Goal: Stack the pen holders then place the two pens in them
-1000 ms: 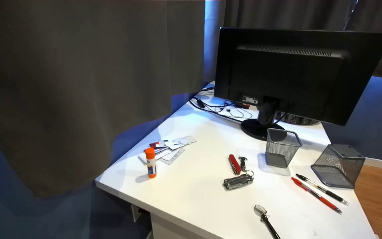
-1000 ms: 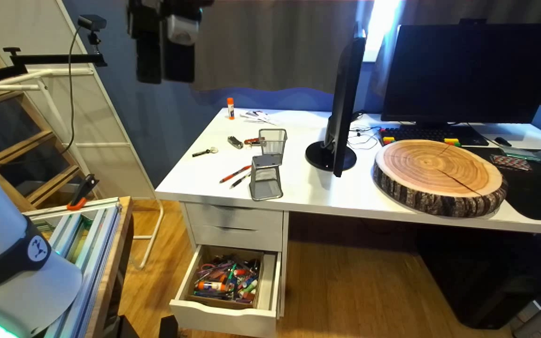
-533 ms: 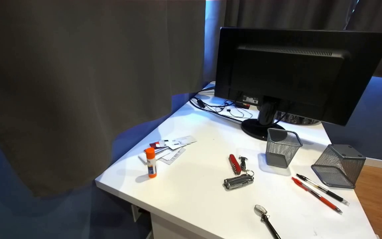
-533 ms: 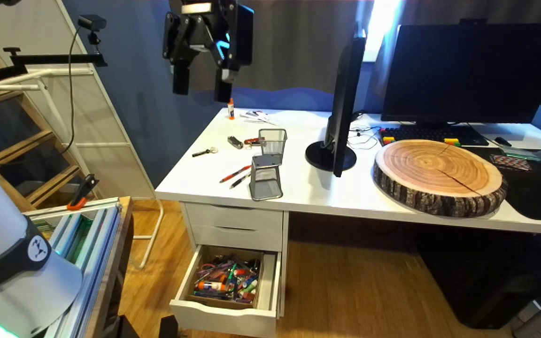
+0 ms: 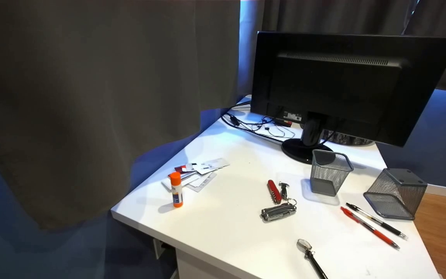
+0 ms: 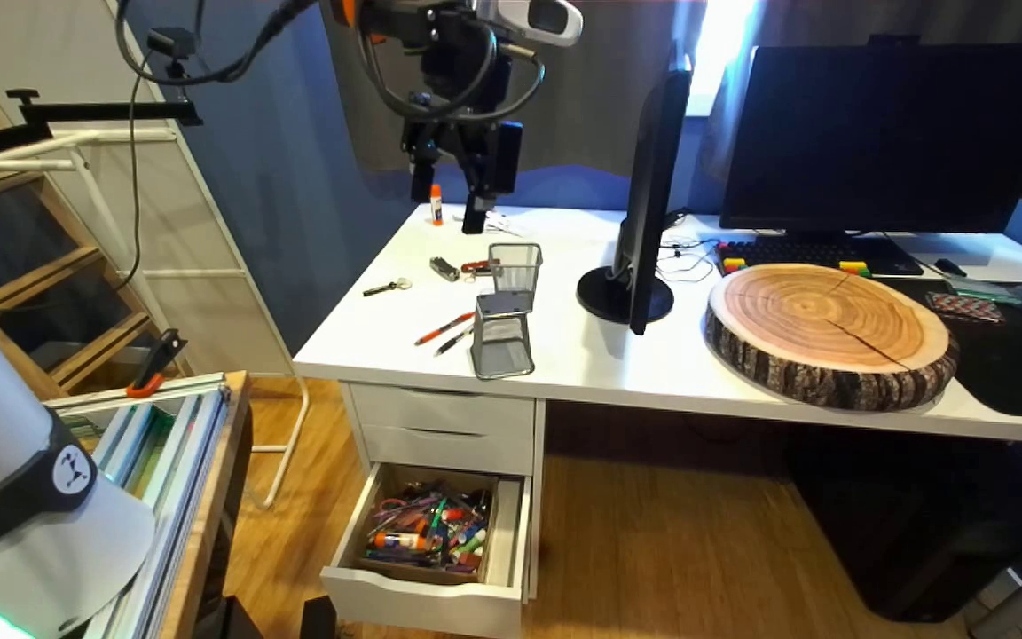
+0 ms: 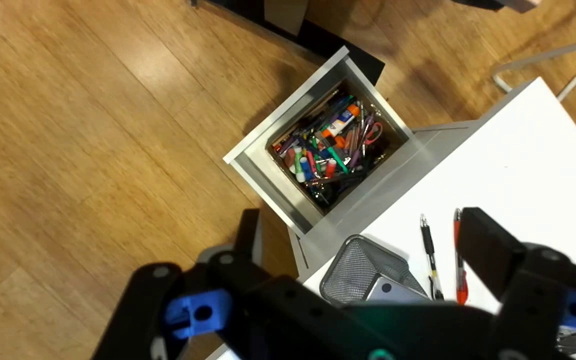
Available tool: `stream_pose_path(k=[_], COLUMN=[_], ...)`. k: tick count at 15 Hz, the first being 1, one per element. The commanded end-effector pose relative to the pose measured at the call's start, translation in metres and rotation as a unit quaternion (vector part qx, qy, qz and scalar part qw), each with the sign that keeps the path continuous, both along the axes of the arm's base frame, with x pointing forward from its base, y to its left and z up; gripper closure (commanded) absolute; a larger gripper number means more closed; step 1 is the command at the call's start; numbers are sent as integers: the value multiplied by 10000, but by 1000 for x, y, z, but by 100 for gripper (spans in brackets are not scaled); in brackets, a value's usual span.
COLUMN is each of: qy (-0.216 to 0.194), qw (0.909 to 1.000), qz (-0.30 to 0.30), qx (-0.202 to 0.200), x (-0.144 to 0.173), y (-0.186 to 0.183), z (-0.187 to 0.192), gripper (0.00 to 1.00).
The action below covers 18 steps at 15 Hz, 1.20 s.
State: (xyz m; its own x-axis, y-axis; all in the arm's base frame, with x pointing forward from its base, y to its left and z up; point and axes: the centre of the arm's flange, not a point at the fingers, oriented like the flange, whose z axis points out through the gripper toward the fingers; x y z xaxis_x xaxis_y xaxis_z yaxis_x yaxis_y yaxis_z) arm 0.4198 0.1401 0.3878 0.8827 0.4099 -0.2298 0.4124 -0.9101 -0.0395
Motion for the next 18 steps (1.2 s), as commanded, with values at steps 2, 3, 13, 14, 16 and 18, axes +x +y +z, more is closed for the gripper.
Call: stream_pose_path(k=[2, 3, 13, 14, 16, 18], qy=[308, 199, 287, 311, 305, 294], qw=[9986, 9995, 9956, 9937, 9899, 9856], qz=[-419, -228, -887, -1054, -1345, -1606], qx=[-51, -56, 98, 196, 322, 432], x=[27, 9, 34, 36, 41, 49], y=[48, 26, 61, 65, 70, 77], z=[-41, -28, -68, -74, -86, -97], gripper=[0, 0, 0, 0, 0, 0])
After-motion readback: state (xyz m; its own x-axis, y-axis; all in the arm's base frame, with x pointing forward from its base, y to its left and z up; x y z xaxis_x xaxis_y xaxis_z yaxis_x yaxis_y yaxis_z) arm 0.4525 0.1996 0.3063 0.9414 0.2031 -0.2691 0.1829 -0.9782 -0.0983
